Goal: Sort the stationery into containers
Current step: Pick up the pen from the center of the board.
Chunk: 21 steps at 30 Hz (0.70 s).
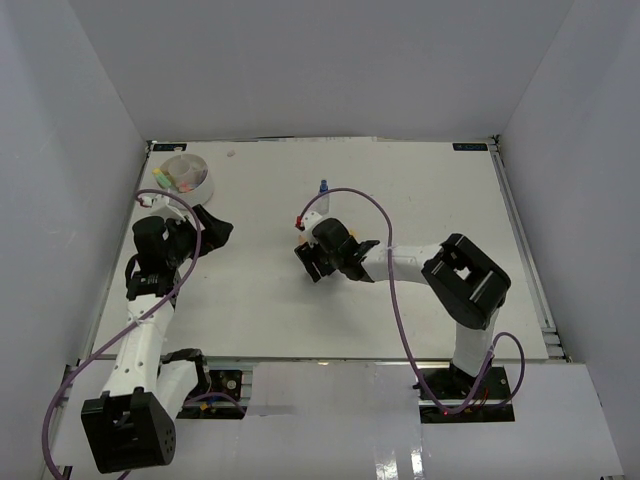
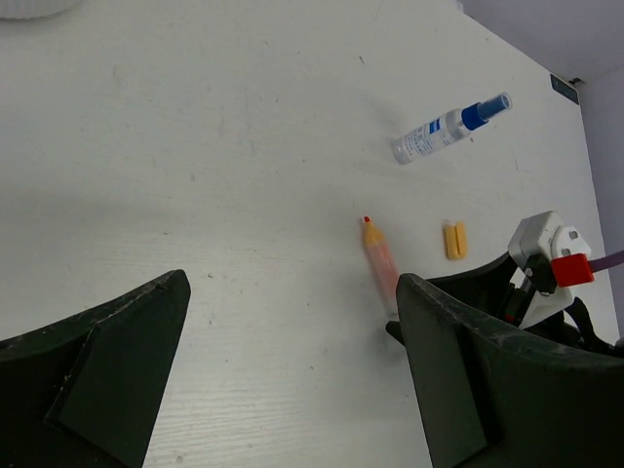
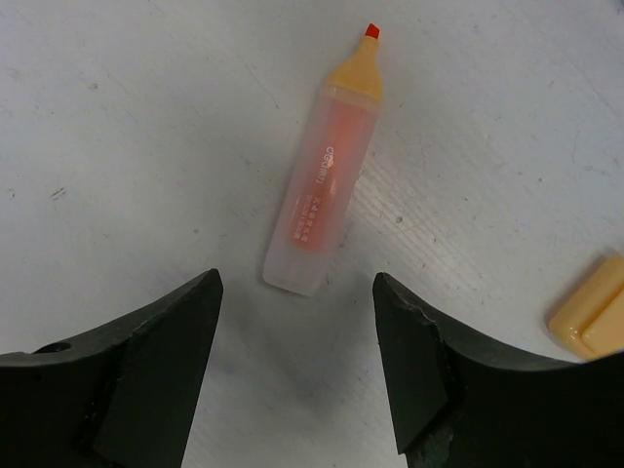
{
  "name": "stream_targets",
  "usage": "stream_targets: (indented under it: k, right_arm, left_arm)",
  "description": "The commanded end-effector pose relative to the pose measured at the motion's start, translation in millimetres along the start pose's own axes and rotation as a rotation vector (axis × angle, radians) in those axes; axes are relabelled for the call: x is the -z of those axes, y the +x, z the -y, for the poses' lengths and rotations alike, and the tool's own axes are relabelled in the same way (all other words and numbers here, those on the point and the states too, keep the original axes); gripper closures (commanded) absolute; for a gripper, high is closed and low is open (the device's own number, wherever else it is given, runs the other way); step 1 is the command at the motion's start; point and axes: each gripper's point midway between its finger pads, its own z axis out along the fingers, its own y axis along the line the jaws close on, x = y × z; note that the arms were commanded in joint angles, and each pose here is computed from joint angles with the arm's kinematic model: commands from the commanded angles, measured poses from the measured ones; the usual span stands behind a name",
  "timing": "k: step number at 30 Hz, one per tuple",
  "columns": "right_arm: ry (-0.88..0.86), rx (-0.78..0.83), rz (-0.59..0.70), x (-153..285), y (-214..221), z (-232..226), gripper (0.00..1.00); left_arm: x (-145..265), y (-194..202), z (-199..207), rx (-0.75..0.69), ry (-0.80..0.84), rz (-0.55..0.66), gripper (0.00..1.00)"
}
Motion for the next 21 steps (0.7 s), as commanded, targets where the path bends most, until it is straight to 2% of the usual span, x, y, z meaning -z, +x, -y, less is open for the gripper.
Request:
stream_targets:
  k: [1,13,16,19,21]
  right_arm:
    - [0.016,-0.024,0.034,-3,-16,-1,0.32]
    - [0.025,-0.026,-0.008,-15,-2,-4,0.4]
    - [0.041,-0.029,-0.02,-17,2,-1,0.46]
    - [0.058,-0.033,-0.022,-15,4,2,0.57]
    - [0.059,-0.034,-0.019,-13,4,2,0.68]
  left_arm:
    - [1,3,8,-0.013,0.041,-0.011,0.02]
    - [0,10,13,0.008,0.073,-0.045,0.02]
    - [-1,12,13,0.015,0.08,-0.056,0.02]
    - [-2,14,14,0.018,0.092,-0.062,0.02]
    - [-3,18,19,0.029,0.125,-0.081,0.02]
